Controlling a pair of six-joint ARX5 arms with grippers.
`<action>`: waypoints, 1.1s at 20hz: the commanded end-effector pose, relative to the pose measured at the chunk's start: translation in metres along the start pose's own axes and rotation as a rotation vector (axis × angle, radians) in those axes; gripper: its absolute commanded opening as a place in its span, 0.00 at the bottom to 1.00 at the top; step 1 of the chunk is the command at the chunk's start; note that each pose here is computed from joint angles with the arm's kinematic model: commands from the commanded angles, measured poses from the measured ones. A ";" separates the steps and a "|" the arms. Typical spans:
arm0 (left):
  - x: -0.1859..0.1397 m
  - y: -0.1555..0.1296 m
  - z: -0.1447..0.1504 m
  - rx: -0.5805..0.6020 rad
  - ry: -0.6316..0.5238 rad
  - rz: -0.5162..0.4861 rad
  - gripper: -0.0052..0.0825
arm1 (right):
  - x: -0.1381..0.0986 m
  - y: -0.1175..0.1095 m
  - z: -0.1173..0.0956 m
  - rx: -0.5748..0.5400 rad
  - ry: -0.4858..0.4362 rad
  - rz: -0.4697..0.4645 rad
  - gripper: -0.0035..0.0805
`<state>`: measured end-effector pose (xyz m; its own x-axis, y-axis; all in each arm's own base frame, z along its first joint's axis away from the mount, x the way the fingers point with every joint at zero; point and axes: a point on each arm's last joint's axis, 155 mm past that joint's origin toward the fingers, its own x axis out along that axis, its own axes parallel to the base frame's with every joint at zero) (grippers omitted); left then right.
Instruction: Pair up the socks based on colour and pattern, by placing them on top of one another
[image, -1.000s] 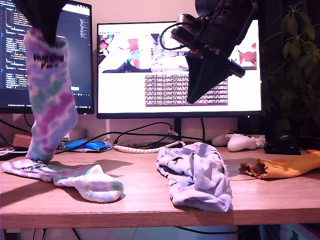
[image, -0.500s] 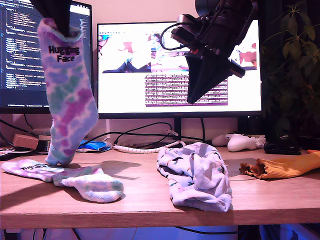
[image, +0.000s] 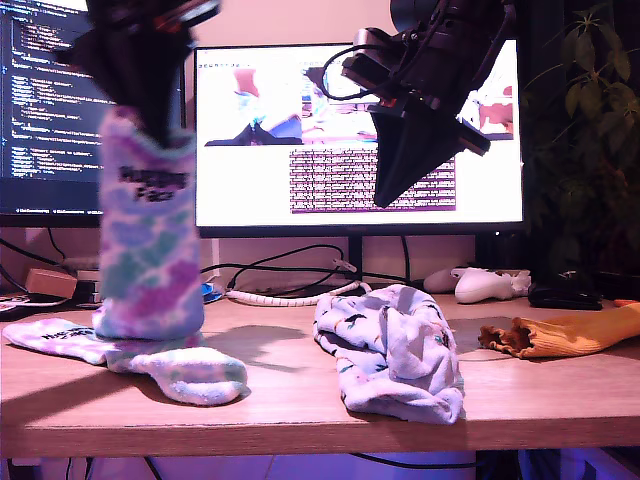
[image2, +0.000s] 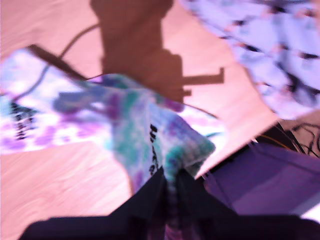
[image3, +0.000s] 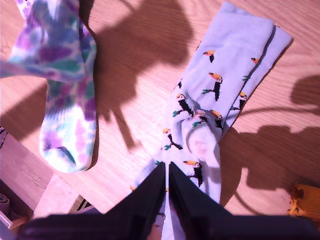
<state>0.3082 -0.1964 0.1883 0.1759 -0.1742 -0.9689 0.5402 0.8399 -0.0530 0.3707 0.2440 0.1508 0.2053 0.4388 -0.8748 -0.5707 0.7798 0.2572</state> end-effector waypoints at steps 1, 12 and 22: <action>0.034 -0.004 -0.007 0.000 0.095 -0.006 0.13 | 0.007 0.000 -0.005 0.004 0.021 0.010 0.03; 0.068 -0.053 -0.019 0.049 0.177 -0.143 0.45 | 0.007 0.000 -0.003 -0.003 0.014 0.009 0.03; 0.061 0.035 0.022 -0.053 -0.012 -0.018 0.45 | 0.005 -0.005 -0.003 -0.013 0.008 0.002 0.03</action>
<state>0.3528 -0.1946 0.1236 0.1480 -0.1845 -0.9716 0.5103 0.8558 -0.0848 0.3718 0.2429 0.1511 0.2069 0.4409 -0.8734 -0.5889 0.7690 0.2487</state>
